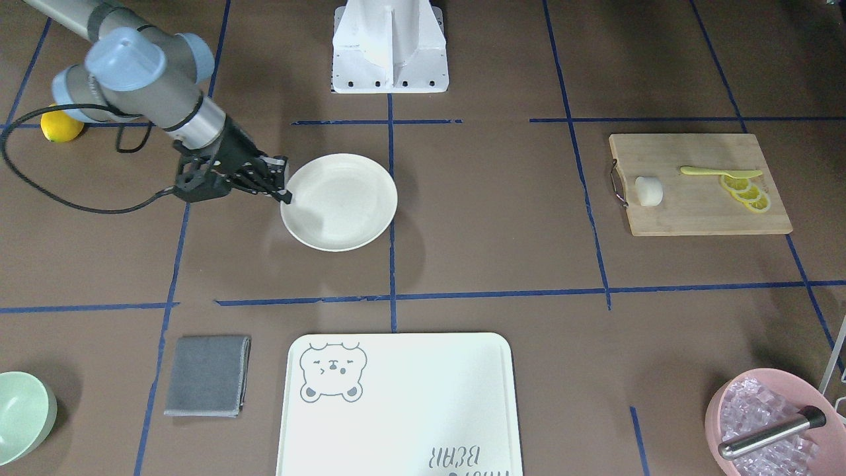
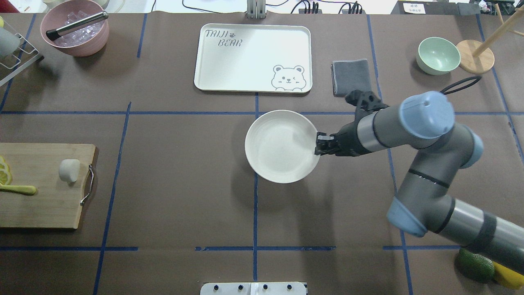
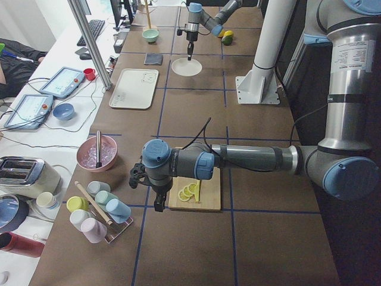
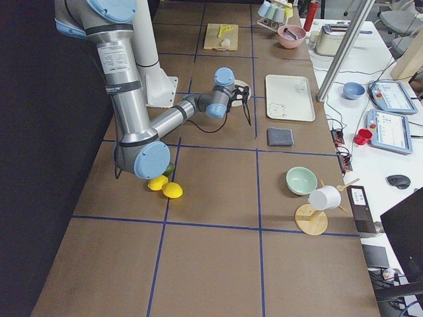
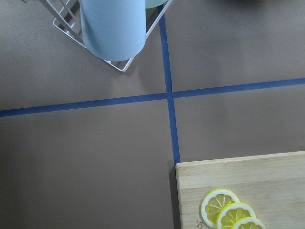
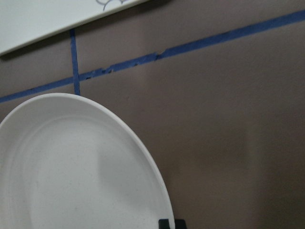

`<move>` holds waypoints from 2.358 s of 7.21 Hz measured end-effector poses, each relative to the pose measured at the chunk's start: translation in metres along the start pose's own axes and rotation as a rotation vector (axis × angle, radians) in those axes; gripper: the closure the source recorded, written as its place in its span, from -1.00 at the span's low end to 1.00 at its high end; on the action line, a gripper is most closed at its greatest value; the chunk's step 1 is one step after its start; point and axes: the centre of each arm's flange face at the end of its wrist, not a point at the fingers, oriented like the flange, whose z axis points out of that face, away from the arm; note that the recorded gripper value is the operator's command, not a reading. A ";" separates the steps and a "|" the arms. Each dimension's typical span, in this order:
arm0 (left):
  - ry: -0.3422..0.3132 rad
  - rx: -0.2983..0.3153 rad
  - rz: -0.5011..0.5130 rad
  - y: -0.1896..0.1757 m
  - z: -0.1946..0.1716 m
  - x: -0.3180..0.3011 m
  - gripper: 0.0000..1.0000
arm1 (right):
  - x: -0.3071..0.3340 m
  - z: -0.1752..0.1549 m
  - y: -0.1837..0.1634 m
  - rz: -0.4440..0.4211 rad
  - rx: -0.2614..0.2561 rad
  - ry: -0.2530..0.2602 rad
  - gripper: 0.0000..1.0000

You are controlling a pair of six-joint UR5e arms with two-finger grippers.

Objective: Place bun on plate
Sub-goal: 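Drag the white plate with the right gripper toward the table centre, then release the plate and raise the right gripper back toward the green bowl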

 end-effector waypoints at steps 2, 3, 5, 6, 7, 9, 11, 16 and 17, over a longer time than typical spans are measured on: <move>0.000 0.000 0.000 0.000 0.000 0.000 -1.00 | -0.032 0.038 0.036 -0.001 0.010 0.054 0.98; 0.000 0.000 0.000 0.000 0.000 0.000 -1.00 | -0.035 0.045 0.045 -0.004 0.007 0.065 0.95; 0.001 0.000 0.001 0.000 0.000 0.000 -1.00 | -0.034 0.051 0.050 -0.007 0.004 0.074 -0.32; 0.001 0.001 0.001 0.000 0.000 0.001 -1.00 | -0.035 0.051 0.051 -0.008 0.003 0.074 -0.98; 0.001 0.002 0.002 -0.001 -0.001 0.001 -1.00 | -0.036 0.050 0.051 -0.009 0.002 0.070 -0.99; 0.001 0.010 0.014 -0.006 -0.004 0.006 -1.00 | -0.042 0.040 0.047 -0.008 0.010 0.052 -0.99; 0.010 0.037 0.025 -0.021 -0.008 0.052 -1.00 | -0.049 0.002 0.024 0.022 0.024 0.073 -0.99; 0.087 0.105 -0.187 0.029 0.053 0.239 -0.93 | -0.017 -0.111 -0.056 -0.142 0.031 0.323 -0.99; 0.064 0.108 -0.213 0.045 0.070 0.264 -0.93 | 0.004 -0.133 -0.077 -0.171 0.014 0.333 -0.99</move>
